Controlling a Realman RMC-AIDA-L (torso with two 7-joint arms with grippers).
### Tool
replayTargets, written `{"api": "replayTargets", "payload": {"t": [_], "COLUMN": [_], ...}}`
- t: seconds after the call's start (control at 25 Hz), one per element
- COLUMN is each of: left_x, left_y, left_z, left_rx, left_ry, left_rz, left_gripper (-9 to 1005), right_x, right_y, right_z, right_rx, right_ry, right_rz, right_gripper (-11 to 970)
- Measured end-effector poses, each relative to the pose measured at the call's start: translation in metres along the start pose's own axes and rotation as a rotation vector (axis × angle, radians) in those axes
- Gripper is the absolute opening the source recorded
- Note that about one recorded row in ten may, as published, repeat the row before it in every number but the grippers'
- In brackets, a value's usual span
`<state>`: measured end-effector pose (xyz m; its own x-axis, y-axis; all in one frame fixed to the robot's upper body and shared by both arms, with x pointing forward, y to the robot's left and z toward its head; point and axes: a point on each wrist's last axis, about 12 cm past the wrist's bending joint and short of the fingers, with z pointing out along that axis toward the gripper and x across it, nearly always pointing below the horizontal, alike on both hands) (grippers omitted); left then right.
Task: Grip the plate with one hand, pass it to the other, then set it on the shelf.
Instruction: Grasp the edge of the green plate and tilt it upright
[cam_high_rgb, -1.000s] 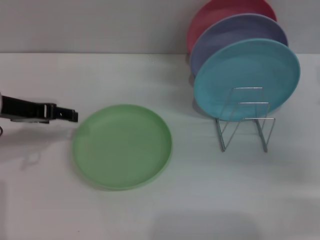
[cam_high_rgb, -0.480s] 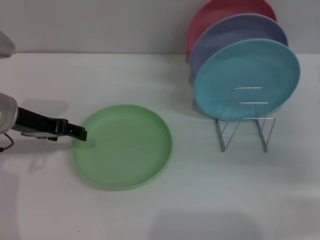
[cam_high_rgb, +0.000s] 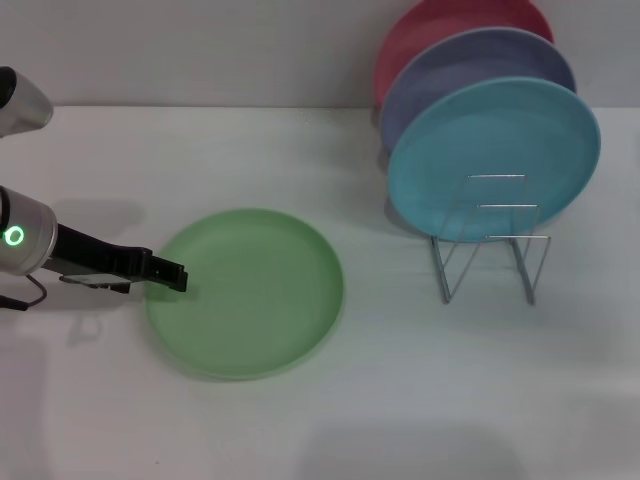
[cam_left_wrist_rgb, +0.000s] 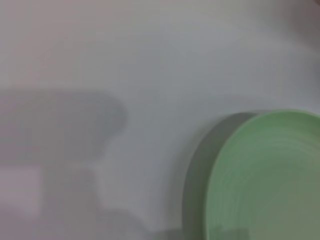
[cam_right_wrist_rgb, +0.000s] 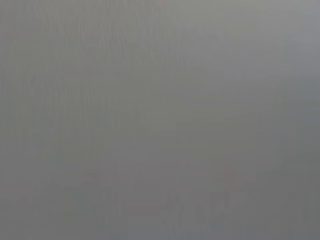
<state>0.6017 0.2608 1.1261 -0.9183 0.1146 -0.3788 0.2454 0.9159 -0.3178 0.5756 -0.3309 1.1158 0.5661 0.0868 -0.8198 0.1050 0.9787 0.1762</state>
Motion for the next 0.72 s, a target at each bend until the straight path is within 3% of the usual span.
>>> {"api": "replayTargets", "payload": {"t": [0.72], "left_x": [-0.001], "left_y": [-0.001], "left_z": [0.011], "left_rx": [-0.025], "left_ry": [0.038], "left_rz": [0.023], "left_gripper": [819], "right_x": [-0.001], "right_y": [-0.001], "right_z": [0.002], "right_rx": [-0.001], "right_ry": [-0.004], "right_rz": [-0.002], "right_gripper": [633]}}
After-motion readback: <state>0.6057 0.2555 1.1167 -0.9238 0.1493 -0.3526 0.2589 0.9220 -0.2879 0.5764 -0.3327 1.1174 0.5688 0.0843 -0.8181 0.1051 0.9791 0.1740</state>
